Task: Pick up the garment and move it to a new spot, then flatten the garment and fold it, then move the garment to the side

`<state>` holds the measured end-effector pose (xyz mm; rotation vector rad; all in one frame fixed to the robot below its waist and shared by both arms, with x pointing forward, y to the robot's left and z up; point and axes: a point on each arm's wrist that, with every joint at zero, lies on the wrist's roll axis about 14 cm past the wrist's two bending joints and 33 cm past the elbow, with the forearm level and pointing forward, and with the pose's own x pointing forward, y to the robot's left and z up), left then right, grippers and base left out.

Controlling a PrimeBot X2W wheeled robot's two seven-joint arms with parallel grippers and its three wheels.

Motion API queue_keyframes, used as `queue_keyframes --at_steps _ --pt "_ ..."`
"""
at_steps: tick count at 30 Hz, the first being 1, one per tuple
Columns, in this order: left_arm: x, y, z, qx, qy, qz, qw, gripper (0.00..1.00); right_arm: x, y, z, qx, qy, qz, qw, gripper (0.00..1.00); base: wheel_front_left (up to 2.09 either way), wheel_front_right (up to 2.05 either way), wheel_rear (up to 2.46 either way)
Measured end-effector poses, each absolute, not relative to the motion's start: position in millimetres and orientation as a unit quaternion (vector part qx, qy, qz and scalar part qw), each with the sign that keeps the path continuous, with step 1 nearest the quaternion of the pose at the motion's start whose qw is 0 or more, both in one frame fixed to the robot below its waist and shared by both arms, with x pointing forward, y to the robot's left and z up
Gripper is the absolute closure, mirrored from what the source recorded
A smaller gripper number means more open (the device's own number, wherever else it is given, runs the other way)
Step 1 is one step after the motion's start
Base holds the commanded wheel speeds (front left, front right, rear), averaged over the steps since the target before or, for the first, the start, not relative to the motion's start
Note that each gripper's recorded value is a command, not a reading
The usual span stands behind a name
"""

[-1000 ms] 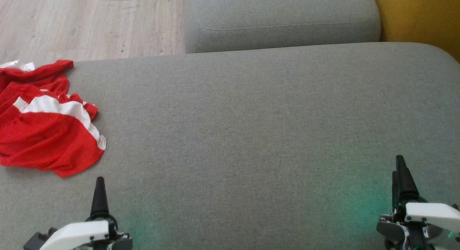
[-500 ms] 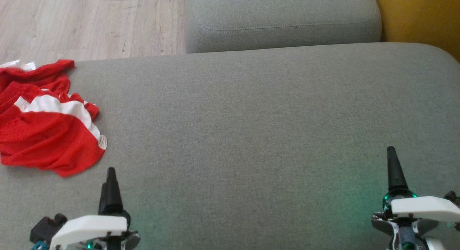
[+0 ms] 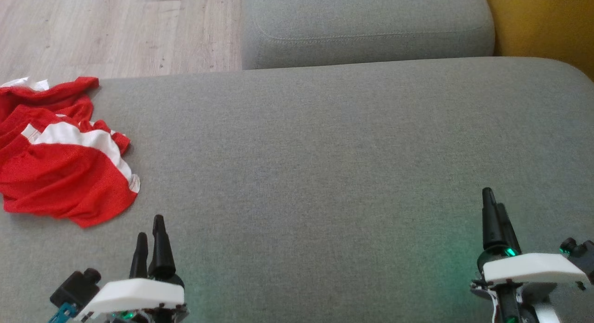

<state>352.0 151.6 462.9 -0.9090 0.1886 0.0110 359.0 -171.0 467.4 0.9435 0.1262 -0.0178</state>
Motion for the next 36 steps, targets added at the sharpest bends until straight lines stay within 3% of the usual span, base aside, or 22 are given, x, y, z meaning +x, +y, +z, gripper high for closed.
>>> queue_keyframes --at_steps 18,36 --pt "344 148 459 -0.326 0.089 0.0 0.941 0.0 357 -153 469 0.337 0.061 0.027 0.939 0.0 0.0 0.0 0.0" --pt "337 145 454 -0.22 0.084 -0.003 0.972 0.0 355 -133 476 0.225 0.045 0.072 0.971 0.0 0.0 0.0 0.0"
